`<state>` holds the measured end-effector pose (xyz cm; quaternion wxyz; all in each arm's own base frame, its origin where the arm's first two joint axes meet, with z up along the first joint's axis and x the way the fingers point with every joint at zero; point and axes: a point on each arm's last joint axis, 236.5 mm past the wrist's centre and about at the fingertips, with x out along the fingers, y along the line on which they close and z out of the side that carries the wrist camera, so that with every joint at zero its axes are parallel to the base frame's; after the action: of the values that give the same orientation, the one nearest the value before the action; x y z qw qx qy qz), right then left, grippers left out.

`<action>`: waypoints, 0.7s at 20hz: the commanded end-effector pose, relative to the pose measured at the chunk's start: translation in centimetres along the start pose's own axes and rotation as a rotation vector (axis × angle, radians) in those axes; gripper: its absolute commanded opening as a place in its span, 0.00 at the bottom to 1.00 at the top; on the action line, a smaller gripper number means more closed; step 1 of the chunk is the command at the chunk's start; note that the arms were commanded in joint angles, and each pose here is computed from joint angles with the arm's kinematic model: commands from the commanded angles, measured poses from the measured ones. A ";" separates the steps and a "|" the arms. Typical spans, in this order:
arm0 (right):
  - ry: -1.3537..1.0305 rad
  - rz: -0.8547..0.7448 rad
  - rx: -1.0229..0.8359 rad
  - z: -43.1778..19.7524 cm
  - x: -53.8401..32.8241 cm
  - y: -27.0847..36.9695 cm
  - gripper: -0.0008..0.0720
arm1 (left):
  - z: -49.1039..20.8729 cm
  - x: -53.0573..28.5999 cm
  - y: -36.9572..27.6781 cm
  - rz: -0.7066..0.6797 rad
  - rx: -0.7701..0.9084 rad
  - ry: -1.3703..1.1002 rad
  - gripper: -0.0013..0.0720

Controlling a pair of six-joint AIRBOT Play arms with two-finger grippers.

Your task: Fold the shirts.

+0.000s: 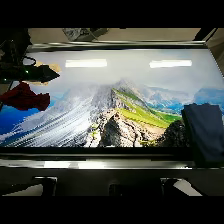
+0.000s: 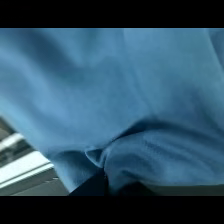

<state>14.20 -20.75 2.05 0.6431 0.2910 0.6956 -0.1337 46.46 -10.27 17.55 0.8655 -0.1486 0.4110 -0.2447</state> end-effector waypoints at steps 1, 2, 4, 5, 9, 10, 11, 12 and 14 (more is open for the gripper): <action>0.037 -0.100 0.012 -0.9 1.7 -2.7 0.34 | 0.0 0.0 0.0 0.000 0.000 0.000 0.06; 0.009 -0.144 0.011 -0.2 0.8 -3.6 0.48 | 0.1 -0.1 0.0 0.000 0.001 -0.003 0.06; -0.160 -0.213 -0.036 3.4 -3.5 -4.4 0.67 | 1.1 -0.9 -0.6 -0.003 0.015 -0.030 0.06; -0.313 -0.253 -0.097 6.5 -7.5 -4.3 0.72 | 2.2 -1.9 -1.3 -0.002 0.039 -0.061 0.06; -1.000 -0.432 -0.395 16.6 -27.0 4.9 0.72 | 7.3 -7.5 0.5 0.293 0.158 -0.186 0.05; -1.086 -0.424 -0.492 17.4 -29.2 9.6 0.73 | 7.9 -9.1 2.8 0.466 0.172 -0.194 0.05; -1.121 -0.379 -0.605 17.7 -29.2 15.0 0.73 | 8.0 -10.4 5.0 0.624 0.192 -0.188 0.06; -1.082 -0.301 -0.716 17.2 -27.0 20.5 0.73 | 7.2 -10.8 6.4 0.713 0.191 -0.148 0.06; -0.806 -0.139 -0.876 14.0 -18.3 28.4 0.80 | 2.3 -8.0 7.5 0.684 0.114 0.039 0.52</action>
<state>38.08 -21.75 24.44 0.9080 -0.1049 0.3912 -0.1074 47.97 -3.10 23.51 0.9253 0.0140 0.3746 -0.0571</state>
